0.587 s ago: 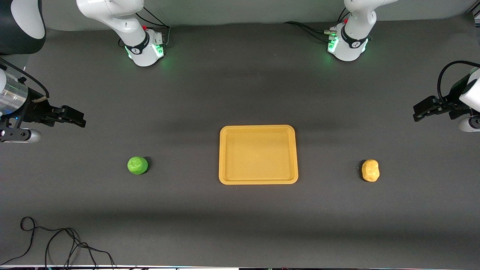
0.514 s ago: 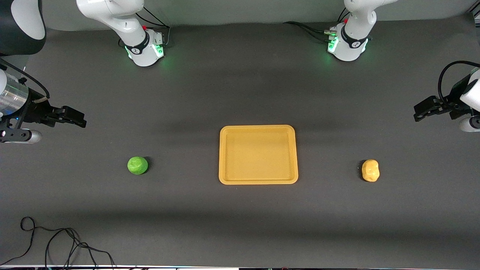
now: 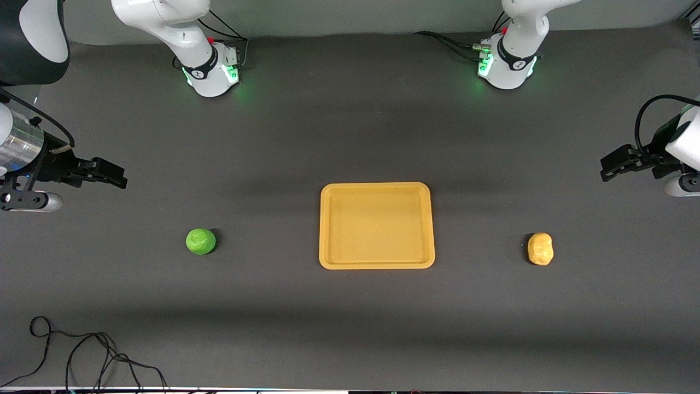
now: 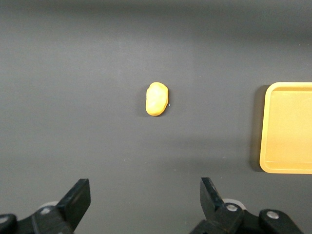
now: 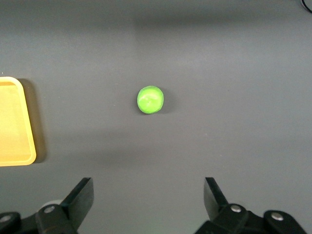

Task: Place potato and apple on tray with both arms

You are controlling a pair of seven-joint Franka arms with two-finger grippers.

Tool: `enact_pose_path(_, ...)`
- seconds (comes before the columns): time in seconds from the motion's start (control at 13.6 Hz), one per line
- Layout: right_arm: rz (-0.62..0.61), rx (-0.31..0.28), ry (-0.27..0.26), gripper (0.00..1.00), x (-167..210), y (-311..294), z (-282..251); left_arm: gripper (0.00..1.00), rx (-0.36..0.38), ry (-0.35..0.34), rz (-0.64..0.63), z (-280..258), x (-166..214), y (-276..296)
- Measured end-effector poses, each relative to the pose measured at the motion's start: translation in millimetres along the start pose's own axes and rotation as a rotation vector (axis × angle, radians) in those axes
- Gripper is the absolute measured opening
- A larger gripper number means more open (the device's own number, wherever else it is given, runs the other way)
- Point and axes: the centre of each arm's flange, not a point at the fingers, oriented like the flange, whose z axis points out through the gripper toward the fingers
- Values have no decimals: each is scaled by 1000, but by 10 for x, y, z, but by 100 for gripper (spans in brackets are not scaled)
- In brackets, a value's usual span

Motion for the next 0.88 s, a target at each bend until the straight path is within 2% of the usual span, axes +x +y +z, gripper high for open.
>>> enact_pose_path(0.15,0,0,0,100,0,0,0,100,-2,15,2,135,39,8)
enact_pose_path(0.37,0,0,-1,100,1,3,5,100,-20,45,0,810,188,-23)
enact_pose_path(0.59,-13,-2,-10,100,29,-20,65,100,-27,31,7,1320,265,-55)
enact_pose_path(0.73,-51,-8,-38,100,126,-86,269,100,-11,18,20,1517,313,-80)
enact_pose_path(0.88,-65,-11,-34,100,284,-181,519,100,-21,17,25,1795,396,-90)
